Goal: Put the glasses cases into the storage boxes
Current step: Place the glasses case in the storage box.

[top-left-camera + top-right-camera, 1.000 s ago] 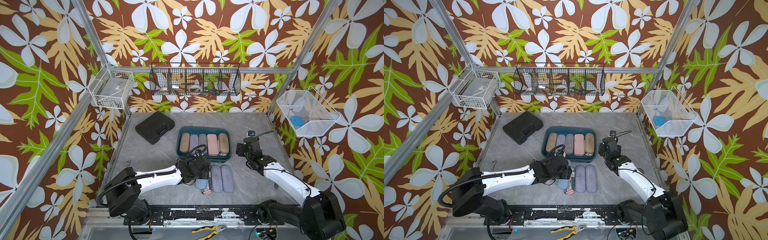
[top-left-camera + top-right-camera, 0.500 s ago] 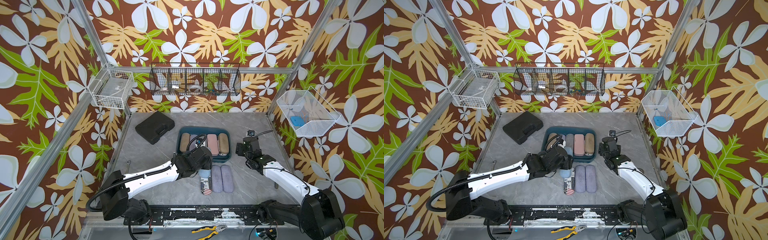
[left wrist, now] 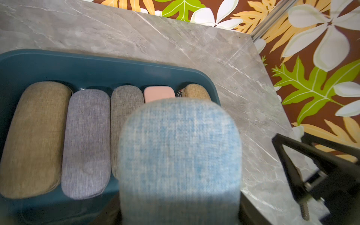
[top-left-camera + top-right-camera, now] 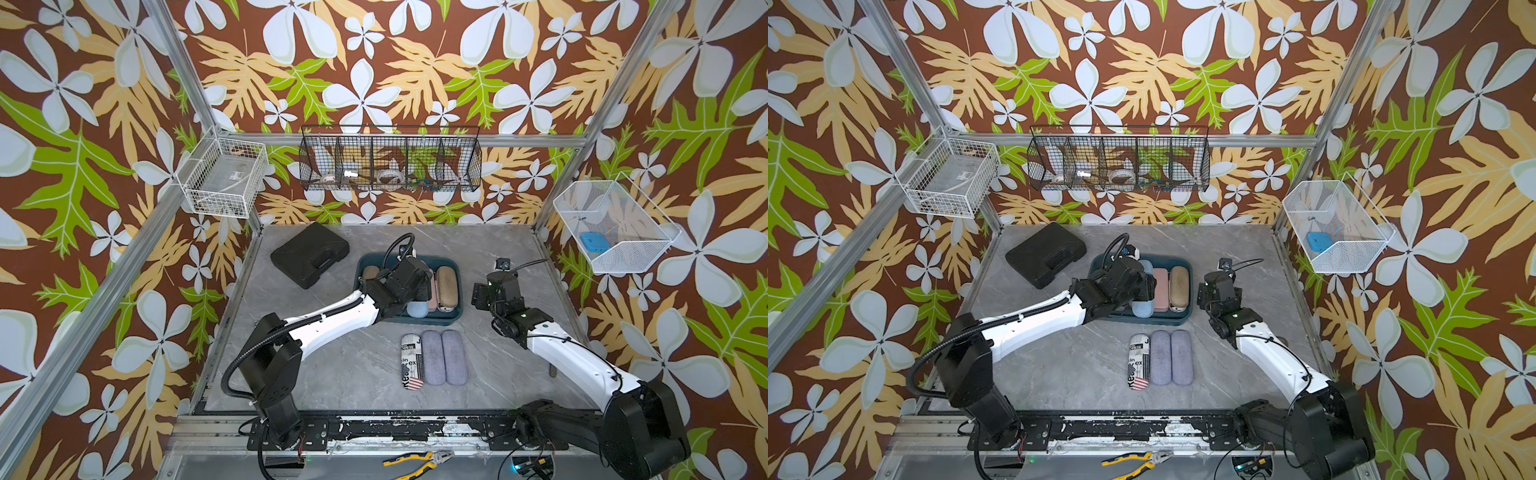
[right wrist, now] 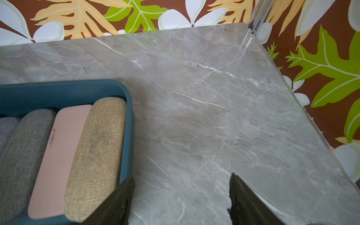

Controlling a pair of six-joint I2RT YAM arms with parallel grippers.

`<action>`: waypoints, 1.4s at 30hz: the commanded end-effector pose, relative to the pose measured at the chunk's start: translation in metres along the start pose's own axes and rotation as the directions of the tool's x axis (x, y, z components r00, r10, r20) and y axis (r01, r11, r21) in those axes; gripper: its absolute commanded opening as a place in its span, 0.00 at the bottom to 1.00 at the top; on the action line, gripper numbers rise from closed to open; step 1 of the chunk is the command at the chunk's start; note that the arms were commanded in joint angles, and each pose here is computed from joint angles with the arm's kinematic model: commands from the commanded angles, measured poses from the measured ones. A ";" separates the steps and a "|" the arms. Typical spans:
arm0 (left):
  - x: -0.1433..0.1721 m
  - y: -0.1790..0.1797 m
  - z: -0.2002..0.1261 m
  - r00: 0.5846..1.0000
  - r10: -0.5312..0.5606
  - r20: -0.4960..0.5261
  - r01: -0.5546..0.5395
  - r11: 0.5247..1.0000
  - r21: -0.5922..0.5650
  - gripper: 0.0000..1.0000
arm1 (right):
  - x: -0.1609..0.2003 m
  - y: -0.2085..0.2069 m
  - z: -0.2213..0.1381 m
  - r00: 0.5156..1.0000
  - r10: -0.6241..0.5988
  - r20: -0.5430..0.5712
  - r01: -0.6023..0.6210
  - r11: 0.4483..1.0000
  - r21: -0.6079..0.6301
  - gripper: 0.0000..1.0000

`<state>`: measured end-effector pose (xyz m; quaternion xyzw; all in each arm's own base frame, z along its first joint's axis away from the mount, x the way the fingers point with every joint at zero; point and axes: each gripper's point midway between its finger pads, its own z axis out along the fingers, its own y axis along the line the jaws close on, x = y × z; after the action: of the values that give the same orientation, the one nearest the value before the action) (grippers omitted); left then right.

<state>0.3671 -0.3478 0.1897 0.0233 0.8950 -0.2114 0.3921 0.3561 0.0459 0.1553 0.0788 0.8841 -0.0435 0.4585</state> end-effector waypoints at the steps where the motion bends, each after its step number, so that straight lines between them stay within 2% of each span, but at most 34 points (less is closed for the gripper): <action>1: -0.011 -0.006 0.013 1.000 0.025 0.014 -0.025 1.000 0.004 0.66 | -0.002 0.000 0.000 1.000 0.006 0.001 -0.006 1.000 0.003 0.76; 9: -0.011 -0.006 0.054 1.000 0.010 -0.024 -0.010 1.000 -0.003 0.66 | -0.001 0.000 0.002 1.000 0.006 -0.008 -0.006 1.000 0.009 0.76; 18: 0.005 -0.001 0.087 0.997 -0.002 -0.074 0.000 1.000 -0.025 0.66 | 0.000 0.000 0.004 1.000 0.000 -0.014 0.000 1.000 0.017 0.76; 42: 0.033 0.013 0.125 0.990 -0.053 -0.132 0.042 0.996 -0.082 0.68 | -0.005 0.002 0.004 1.000 0.003 -0.008 -0.003 1.000 0.011 0.76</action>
<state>0.4300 -0.3896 0.0845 0.0084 0.9283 -0.1827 0.3237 0.3601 0.0465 0.1519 0.0774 0.8892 -0.0496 0.4481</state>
